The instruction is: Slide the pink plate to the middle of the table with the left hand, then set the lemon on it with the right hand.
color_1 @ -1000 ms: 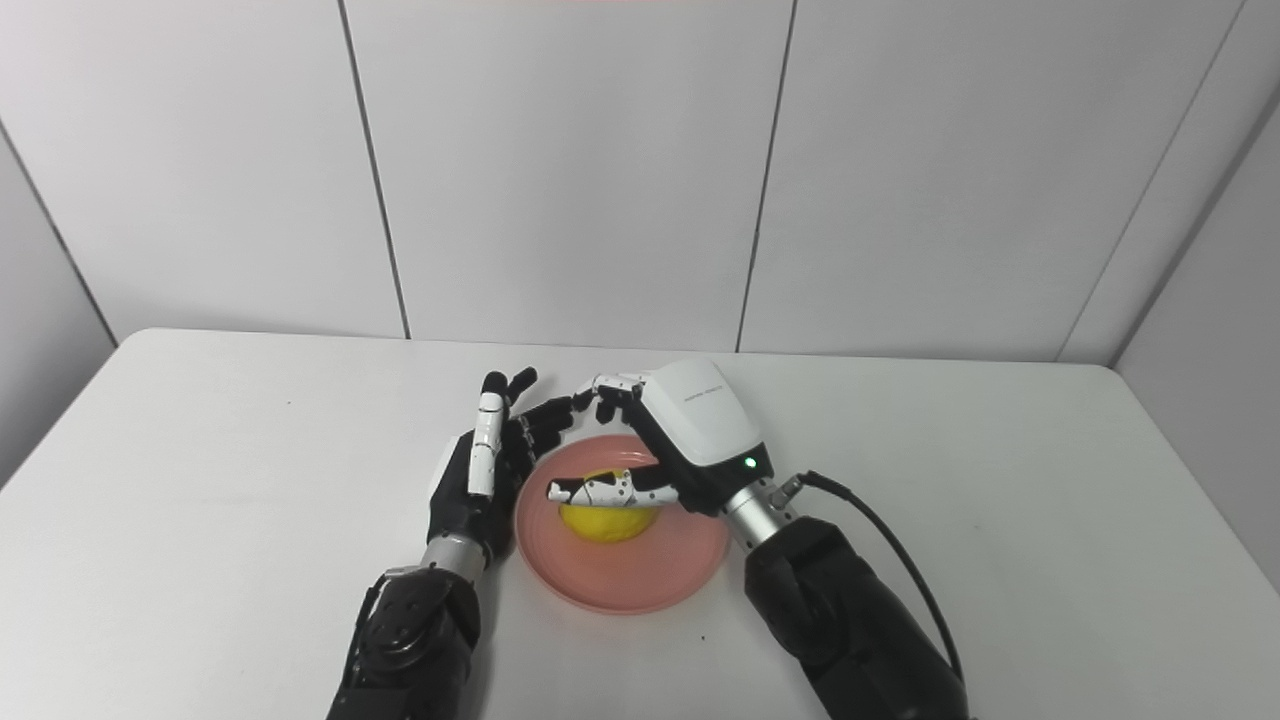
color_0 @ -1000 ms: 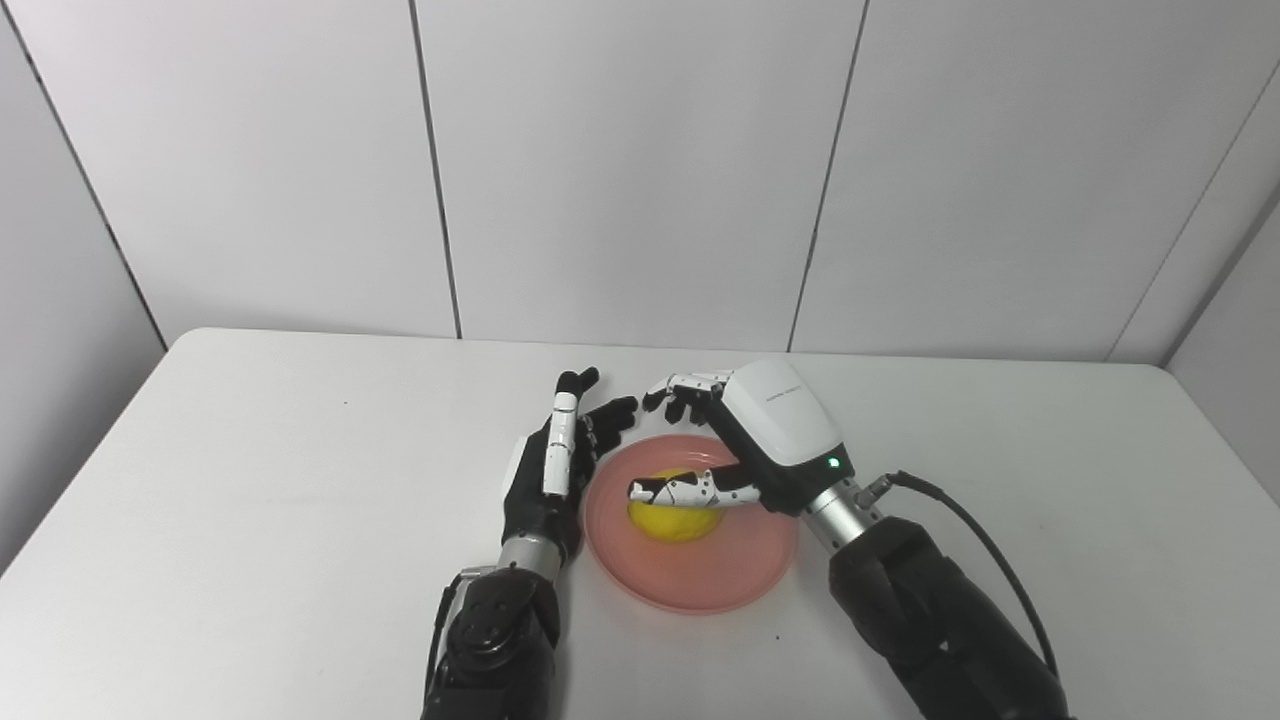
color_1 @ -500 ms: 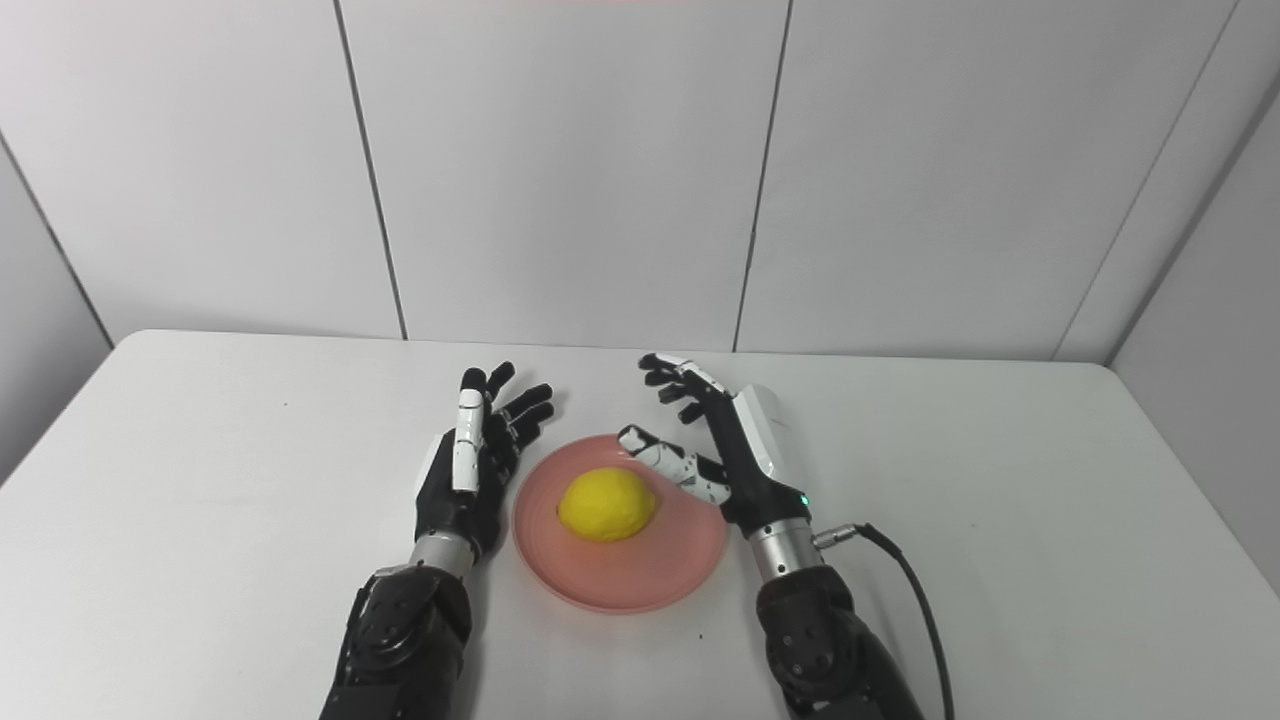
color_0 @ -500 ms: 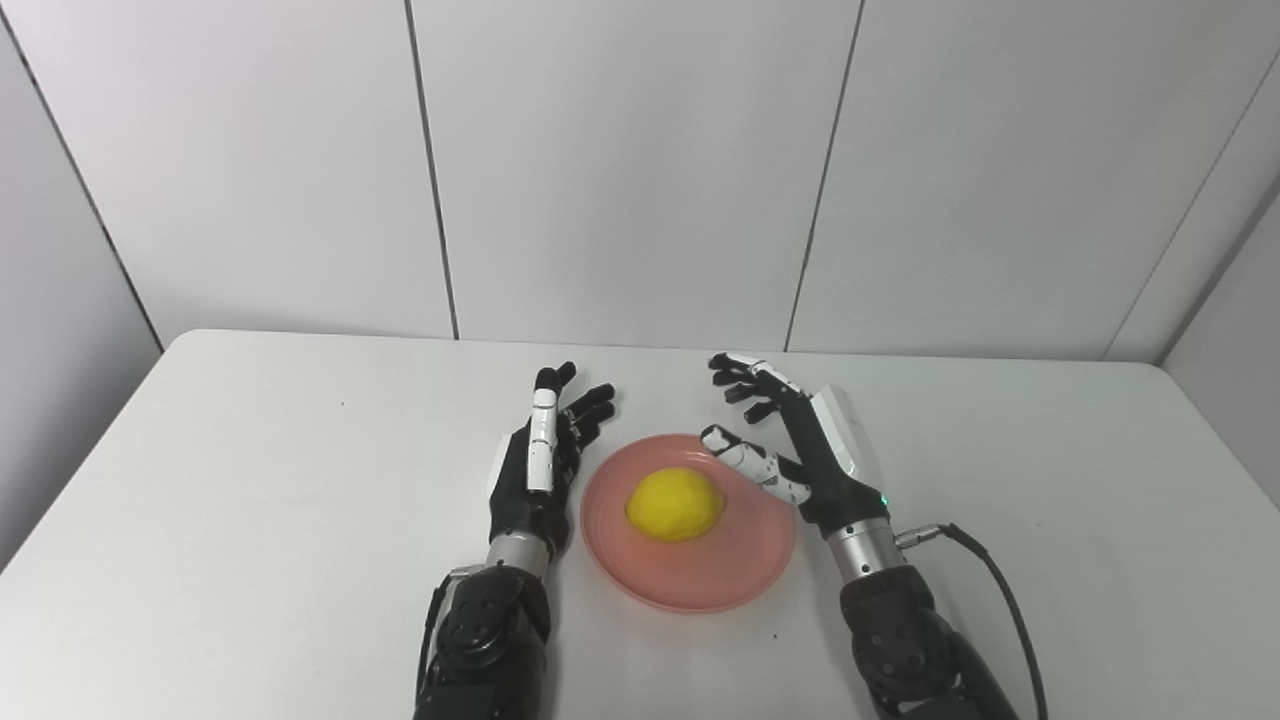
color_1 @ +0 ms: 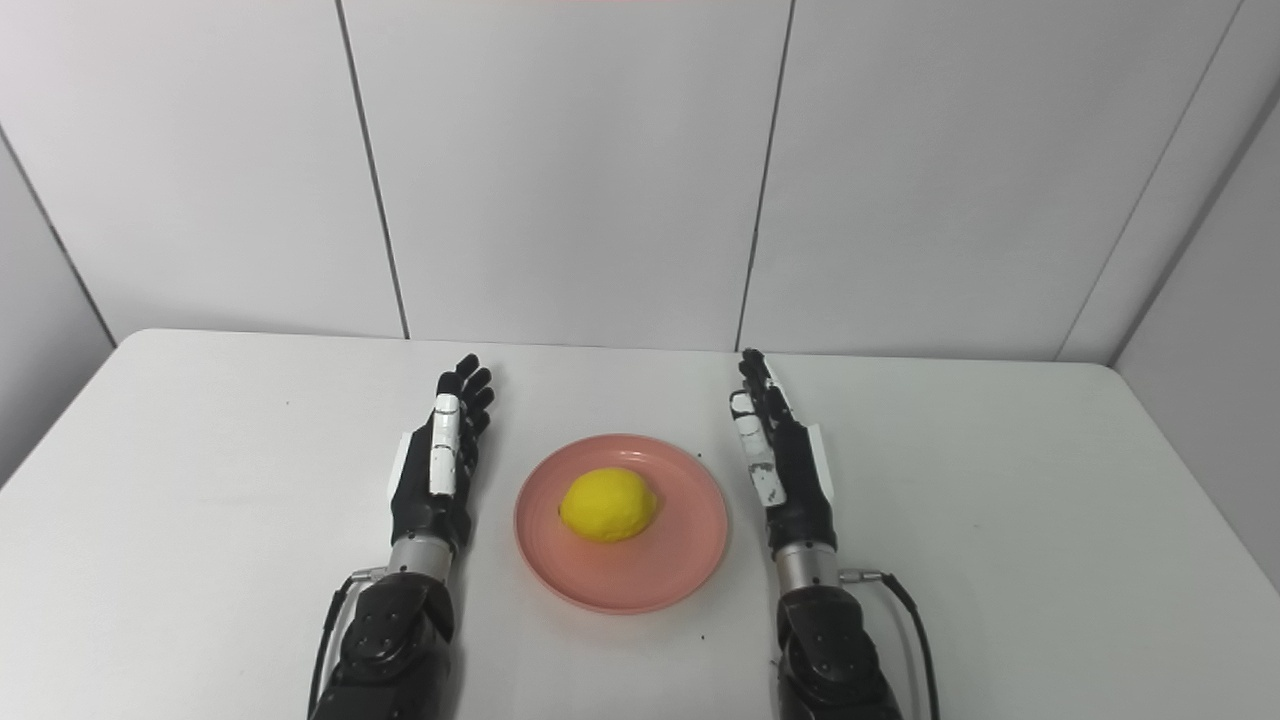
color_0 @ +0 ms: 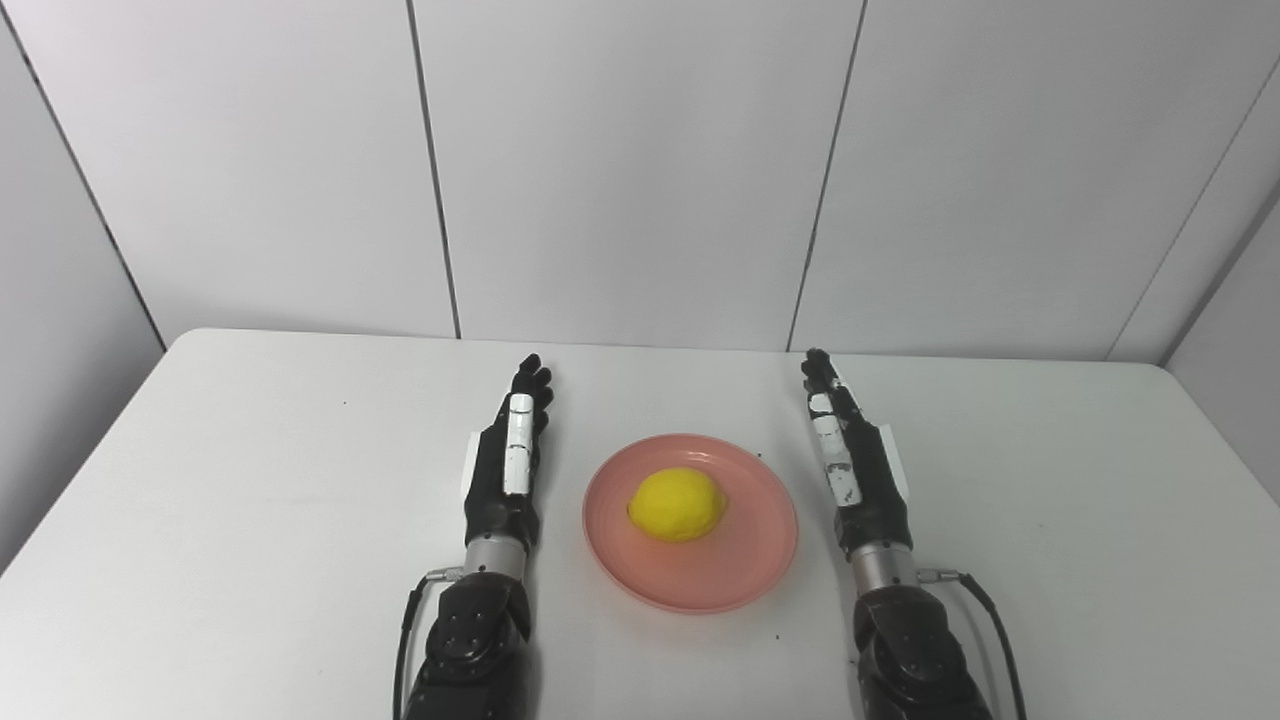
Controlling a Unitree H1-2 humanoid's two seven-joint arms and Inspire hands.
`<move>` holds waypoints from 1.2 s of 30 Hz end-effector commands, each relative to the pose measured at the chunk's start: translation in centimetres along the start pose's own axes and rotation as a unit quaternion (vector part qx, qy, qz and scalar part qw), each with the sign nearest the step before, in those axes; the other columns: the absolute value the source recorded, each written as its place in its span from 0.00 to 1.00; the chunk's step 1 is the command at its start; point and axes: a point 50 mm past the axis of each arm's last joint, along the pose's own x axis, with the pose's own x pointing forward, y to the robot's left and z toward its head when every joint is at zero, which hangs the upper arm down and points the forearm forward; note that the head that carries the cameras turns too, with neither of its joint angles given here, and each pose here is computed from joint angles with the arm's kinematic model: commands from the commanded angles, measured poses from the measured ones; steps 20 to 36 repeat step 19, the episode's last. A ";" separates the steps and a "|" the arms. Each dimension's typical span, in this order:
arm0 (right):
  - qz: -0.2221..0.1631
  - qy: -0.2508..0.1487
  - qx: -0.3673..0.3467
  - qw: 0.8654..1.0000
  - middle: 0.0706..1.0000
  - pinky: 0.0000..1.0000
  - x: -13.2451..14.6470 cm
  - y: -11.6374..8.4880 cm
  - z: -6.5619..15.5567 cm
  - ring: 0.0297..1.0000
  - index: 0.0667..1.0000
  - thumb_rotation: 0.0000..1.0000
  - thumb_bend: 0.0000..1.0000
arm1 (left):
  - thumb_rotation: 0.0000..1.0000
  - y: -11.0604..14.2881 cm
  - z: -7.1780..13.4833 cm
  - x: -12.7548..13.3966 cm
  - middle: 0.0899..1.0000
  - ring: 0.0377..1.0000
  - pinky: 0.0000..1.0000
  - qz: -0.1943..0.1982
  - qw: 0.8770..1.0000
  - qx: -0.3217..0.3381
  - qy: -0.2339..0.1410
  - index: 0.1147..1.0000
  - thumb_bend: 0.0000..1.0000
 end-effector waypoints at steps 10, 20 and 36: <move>-0.013 0.046 0.112 0.993 1.00 1.00 0.7 1.0 1.0 1.00 1.00 1.00 0.80 | 1.00 1.1 0.3 0.9 0.96 0.98 1.00 0.005 0.999 0.038 0.030 0.95 0.86; -0.033 0.097 0.197 0.975 1.00 1.00 0.5 1.4 0.7 1.00 1.00 1.00 0.81 | 1.00 0.7 0.7 0.9 0.97 0.99 1.00 -0.007 0.997 0.042 0.057 0.96 0.81; -0.033 0.097 0.197 0.975 1.00 1.00 0.5 1.4 0.7 1.00 1.00 1.00 0.81 | 1.00 0.7 0.7 0.9 0.97 0.99 1.00 -0.007 0.997 0.042 0.057 0.96 0.81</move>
